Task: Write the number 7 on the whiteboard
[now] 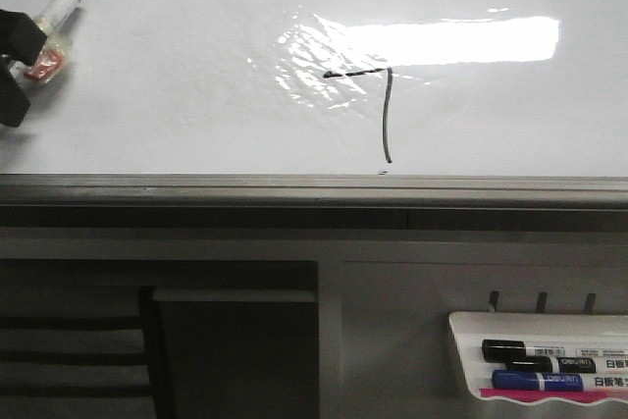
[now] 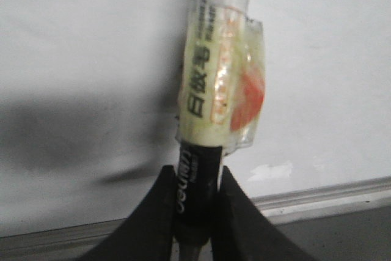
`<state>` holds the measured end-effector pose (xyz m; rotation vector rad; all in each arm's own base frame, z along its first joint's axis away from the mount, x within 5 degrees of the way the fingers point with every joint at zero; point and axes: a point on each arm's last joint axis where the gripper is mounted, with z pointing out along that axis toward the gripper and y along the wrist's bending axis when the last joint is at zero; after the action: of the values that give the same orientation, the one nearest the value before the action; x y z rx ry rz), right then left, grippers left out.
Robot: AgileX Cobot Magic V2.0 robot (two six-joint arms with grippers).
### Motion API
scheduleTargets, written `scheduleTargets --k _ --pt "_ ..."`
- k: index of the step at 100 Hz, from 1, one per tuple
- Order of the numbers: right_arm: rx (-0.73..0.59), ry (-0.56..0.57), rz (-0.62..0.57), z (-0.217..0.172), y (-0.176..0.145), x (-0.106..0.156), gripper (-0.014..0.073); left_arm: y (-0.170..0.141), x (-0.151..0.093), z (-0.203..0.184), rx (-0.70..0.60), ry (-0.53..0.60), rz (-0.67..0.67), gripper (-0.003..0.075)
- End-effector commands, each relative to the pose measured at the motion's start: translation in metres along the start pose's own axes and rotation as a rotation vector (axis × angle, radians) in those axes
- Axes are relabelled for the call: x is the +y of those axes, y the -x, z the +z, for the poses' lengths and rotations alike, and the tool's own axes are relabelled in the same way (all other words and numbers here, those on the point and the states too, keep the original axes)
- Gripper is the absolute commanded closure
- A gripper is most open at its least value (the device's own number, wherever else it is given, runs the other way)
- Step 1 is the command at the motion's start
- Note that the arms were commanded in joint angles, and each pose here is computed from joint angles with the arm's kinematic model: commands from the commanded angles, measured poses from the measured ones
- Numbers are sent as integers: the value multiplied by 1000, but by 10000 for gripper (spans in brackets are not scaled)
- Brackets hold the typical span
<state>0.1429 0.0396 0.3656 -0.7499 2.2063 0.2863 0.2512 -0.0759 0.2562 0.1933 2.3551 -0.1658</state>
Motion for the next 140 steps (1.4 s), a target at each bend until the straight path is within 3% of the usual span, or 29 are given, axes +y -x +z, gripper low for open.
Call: scheduleTargets --k 1,79,93,112,140 --pt "-76 -36 1 -7 10 -2 247 15 2 -5 -157 -28 -61 741" --pt "-81 -38 2 -7 10 -2 247 15 6 21 -185 -31 -96 734" --pt "-82 -36 3 -7 10 -2 247 15 6 21 -180 -29 -90 616" --pt "-105 -24 17 -7 12 -1 247 15 7 18 -180 -24 -63 351" --pt "-102 -28 32 -8 12 -1 247 16 10 -26 -191 14 9 331"
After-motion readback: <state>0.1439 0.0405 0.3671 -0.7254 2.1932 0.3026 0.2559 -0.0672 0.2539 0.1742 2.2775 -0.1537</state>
